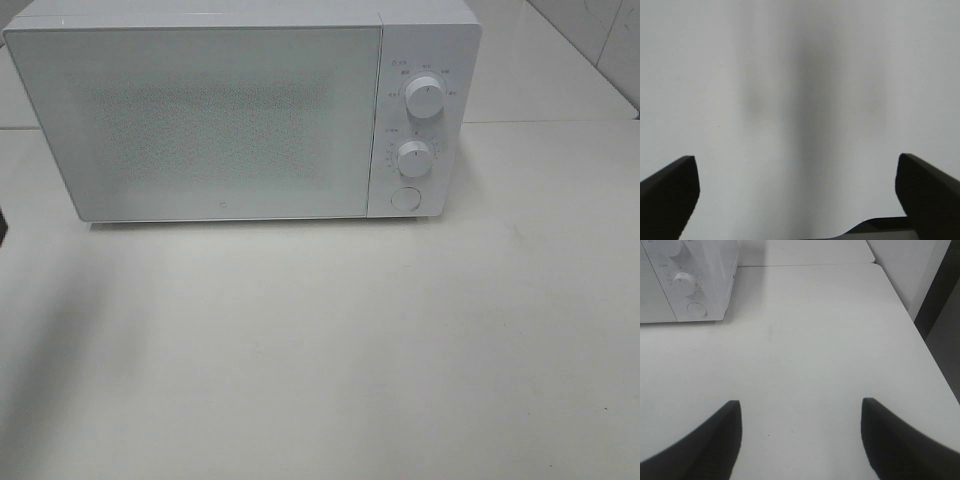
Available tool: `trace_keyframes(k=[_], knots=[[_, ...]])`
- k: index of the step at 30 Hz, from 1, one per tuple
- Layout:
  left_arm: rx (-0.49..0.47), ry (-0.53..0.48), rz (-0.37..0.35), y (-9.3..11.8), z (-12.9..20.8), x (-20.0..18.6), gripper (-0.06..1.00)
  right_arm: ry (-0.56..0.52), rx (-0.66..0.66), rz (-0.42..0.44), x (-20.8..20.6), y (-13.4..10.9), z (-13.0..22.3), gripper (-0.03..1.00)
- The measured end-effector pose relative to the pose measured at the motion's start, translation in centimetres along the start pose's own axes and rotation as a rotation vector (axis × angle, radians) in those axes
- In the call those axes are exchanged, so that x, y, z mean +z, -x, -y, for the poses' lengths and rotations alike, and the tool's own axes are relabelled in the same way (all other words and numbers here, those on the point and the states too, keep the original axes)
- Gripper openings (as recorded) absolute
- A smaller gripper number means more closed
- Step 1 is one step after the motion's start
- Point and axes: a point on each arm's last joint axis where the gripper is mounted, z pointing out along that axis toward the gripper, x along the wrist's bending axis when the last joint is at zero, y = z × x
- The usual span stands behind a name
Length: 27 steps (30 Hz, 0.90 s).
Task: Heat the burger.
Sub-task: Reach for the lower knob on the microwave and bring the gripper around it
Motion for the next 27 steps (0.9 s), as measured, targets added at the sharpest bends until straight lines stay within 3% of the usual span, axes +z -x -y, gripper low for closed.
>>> trace_keyframes(k=[5, 16, 27], knots=[[-0.102, 0.002, -0.010, -2.4, 2.7, -0.5, 0.99, 0.000, 0.000, 0.000, 0.0, 0.0, 0.0, 0.67], [-0.109, -0.032, -0.021, -3.0, 9.9, -0.3, 0.99, 0.000, 0.000, 0.000, 0.0, 0.0, 0.0, 0.67], [-0.093, 0.167, -0.023, -3.4, 14.8, -1.8, 0.99, 0.000, 0.000, 0.000, 0.0, 0.0, 0.0, 0.67]])
